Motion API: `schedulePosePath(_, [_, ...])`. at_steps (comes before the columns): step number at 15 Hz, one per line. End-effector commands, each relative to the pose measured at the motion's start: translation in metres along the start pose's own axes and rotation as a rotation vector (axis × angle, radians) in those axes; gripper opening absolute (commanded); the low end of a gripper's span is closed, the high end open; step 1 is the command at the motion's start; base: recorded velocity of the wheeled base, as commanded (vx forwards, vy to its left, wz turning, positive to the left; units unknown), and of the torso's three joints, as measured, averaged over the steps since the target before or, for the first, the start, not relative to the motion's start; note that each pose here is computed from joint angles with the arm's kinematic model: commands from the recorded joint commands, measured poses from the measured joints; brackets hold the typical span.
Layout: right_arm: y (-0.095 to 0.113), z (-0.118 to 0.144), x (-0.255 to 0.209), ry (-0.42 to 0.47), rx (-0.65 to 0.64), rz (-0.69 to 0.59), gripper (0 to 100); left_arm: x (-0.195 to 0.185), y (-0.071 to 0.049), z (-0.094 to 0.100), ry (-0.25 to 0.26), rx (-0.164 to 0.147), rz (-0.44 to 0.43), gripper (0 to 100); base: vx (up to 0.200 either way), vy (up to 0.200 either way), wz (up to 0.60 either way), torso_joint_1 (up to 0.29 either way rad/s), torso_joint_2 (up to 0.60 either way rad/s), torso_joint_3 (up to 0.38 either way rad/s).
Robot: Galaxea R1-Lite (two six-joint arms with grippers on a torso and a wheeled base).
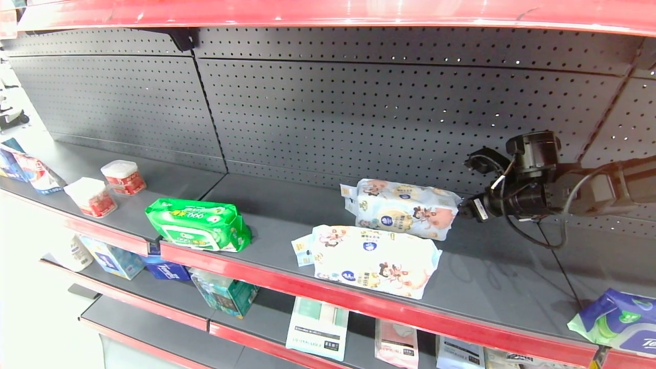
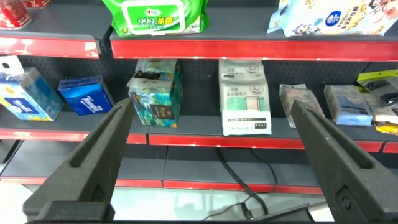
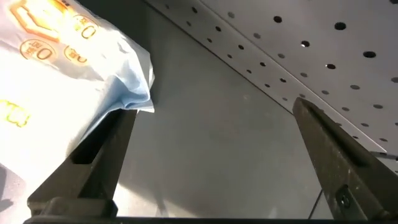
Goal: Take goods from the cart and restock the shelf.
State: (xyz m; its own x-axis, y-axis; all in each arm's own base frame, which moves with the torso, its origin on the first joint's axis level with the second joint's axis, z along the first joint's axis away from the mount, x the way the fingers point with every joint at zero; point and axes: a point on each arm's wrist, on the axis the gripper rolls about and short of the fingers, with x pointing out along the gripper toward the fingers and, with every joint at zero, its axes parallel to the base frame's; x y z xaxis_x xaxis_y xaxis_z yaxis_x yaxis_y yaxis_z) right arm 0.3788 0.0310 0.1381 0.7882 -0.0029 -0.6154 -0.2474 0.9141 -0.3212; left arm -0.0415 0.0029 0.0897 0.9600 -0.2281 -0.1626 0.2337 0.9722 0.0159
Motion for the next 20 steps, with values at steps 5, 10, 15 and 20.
schedulePosePath(5, [-0.01,0.004,-0.058,-0.067,0.098,-0.074,100,0.0,0.0,0.001,-0.009,0.003,-0.001,100,0.0,0.0,0.0,0.0,0.0,0.0])
schedulePosePath(10, [-0.006,-0.019,-0.156,-0.193,0.153,-0.114,100,0.0,0.0,0.002,-0.017,0.002,-0.004,100,0.0,0.0,0.0,0.0,0.0,0.0])
schedulePosePath(15, [0.012,-0.08,-0.219,-0.24,0.162,-0.13,100,0.0,0.0,0.001,-0.015,0.003,-0.025,100,0.0,0.0,0.0,0.0,0.0,0.0])
schedulePosePath(20, [0.038,-0.161,-0.286,-0.445,0.197,-0.189,100,-0.001,0.0,0.015,-0.111,-0.004,-0.037,100,0.0,0.0,0.0,0.0,0.0,0.0])
